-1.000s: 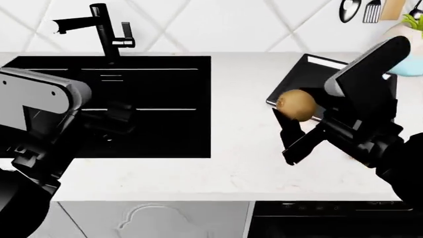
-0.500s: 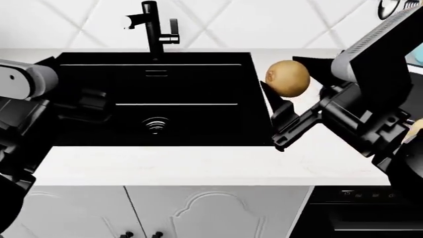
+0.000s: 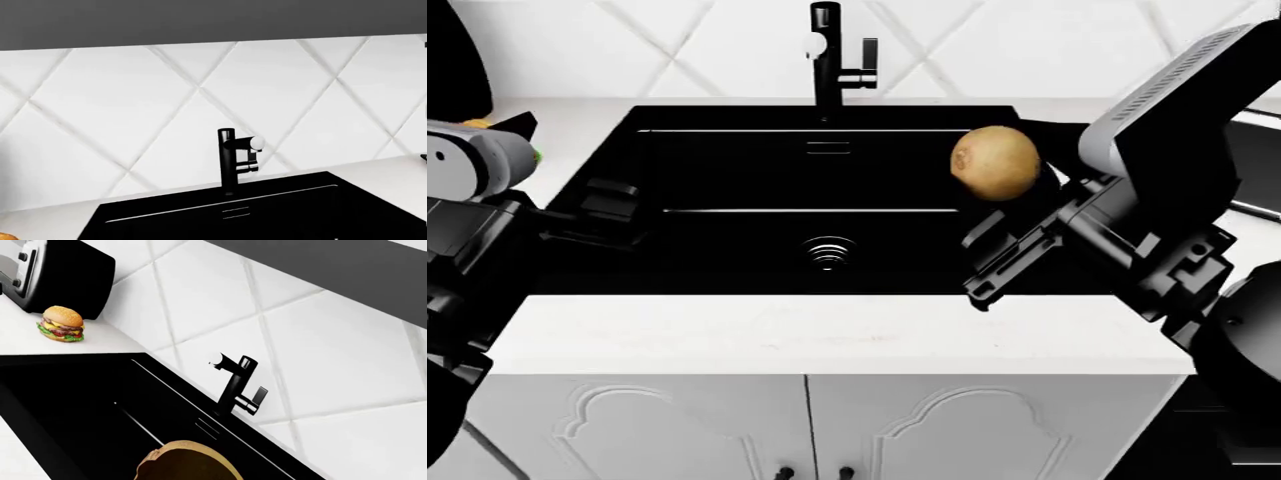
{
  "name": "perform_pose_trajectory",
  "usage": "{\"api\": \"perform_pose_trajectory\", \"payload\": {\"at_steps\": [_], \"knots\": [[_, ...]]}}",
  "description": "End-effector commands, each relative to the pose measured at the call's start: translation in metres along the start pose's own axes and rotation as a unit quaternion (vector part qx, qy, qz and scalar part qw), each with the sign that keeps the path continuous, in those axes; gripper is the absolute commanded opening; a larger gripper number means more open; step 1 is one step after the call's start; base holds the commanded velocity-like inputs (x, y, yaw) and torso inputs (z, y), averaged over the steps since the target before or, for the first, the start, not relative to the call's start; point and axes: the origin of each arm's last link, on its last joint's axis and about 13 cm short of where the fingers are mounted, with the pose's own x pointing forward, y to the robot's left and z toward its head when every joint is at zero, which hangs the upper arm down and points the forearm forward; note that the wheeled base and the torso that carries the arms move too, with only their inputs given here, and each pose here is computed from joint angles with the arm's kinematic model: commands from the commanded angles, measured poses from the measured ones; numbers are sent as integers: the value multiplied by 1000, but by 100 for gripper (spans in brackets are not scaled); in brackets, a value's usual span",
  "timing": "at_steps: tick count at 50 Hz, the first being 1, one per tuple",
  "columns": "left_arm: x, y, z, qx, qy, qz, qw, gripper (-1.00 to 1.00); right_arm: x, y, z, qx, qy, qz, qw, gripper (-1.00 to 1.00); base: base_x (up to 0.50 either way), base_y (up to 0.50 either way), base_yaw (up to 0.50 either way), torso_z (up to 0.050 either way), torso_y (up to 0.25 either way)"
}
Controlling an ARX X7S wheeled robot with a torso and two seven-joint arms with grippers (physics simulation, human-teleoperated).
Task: Pick up the fruits and vegetables and place them in the sink. Turn on the sink faucet to wash them. Then turn the sink off and put them in the tray.
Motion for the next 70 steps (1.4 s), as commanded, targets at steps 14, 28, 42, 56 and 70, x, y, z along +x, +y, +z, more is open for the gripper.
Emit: {"api": "perform_pose_trajectory", "payload": {"at_steps": [14,28,42,56,70], "knots": [[-1,0,-1,7,0,-2,1000,100,2,1,-1,-16,-22,-5,1000,-100,0,500,0,0,0],[-1,0,-2,11,1,-1,1000,100,3,1,-2,-31,-26,-5,999,-100,71,500,0,0,0],[1,-2,-3,9,3,-8,1000,100,3,1,-5,-26,-33,-11,999,-100,112,500,0,0,0],[1,-3,-6,9,5,-12,1000,100,2,1,-6,-27,-39,-12,999,-100,135,500,0,0,0],[4,-8,-17,15,17,-21,1000,100,3,0,-11,-23,-30,-23,999,-100,338,274,0,0,0]]}}
